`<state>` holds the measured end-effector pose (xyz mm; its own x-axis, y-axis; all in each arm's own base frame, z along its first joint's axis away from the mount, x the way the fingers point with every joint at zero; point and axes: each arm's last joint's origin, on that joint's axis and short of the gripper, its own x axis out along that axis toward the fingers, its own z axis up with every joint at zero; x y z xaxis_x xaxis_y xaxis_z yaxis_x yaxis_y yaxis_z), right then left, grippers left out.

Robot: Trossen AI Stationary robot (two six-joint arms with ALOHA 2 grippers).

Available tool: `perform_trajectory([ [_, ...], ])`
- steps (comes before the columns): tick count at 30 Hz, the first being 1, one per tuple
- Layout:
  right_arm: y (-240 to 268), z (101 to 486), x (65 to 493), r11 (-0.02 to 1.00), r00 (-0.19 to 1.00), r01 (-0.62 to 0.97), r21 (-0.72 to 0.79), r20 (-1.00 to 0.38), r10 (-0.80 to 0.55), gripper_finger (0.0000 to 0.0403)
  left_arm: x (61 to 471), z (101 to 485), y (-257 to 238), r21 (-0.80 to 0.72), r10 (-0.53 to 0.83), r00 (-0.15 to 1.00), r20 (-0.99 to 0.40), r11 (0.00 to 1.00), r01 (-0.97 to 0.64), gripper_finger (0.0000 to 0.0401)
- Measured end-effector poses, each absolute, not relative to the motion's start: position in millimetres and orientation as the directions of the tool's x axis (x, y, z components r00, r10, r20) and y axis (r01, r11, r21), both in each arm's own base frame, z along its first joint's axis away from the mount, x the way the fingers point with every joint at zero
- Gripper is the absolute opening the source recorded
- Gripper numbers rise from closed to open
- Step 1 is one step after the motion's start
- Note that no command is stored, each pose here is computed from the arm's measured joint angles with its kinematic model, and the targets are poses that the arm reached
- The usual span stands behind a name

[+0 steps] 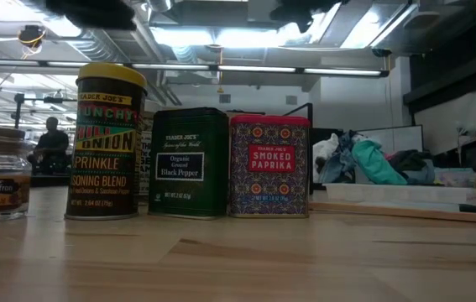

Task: Shelf spices
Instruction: Put the yellow seasoning bottle on the shelf

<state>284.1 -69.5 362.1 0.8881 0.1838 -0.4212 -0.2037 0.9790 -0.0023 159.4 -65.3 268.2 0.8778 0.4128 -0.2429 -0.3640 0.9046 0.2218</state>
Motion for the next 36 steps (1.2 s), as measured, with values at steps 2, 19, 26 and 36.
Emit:
perform_trajectory([
  [2, -66, 368, 273, 0.979, 0.883, -0.205, 0.004, -0.431, 0.187, 0.0220, 158, 258, -61, 0.215, 0.401, 0.878, -0.262, 0.911, -0.352, 0.0279],
  [19, -39, 389, 211, 0.964, 0.837, -0.257, 0.068, -0.483, 0.257, 0.0220, 155, 189, -50, 0.074, 0.259, 0.953, -0.158, 0.965, -0.251, 0.0279],
  [26, -21, 364, 214, 0.947, 0.805, -0.317, 0.056, -0.512, 0.299, 0.0220, 149, 173, -47, 0.052, 0.235, 0.963, -0.134, 0.972, -0.230, 0.0279],
  [36, -18, 316, 194, 0.961, 0.825, -0.275, 0.036, -0.504, 0.255, 0.0220, 147, 170, -47, 0.046, 0.219, 0.967, -0.126, 0.975, -0.215, 0.0279],
])
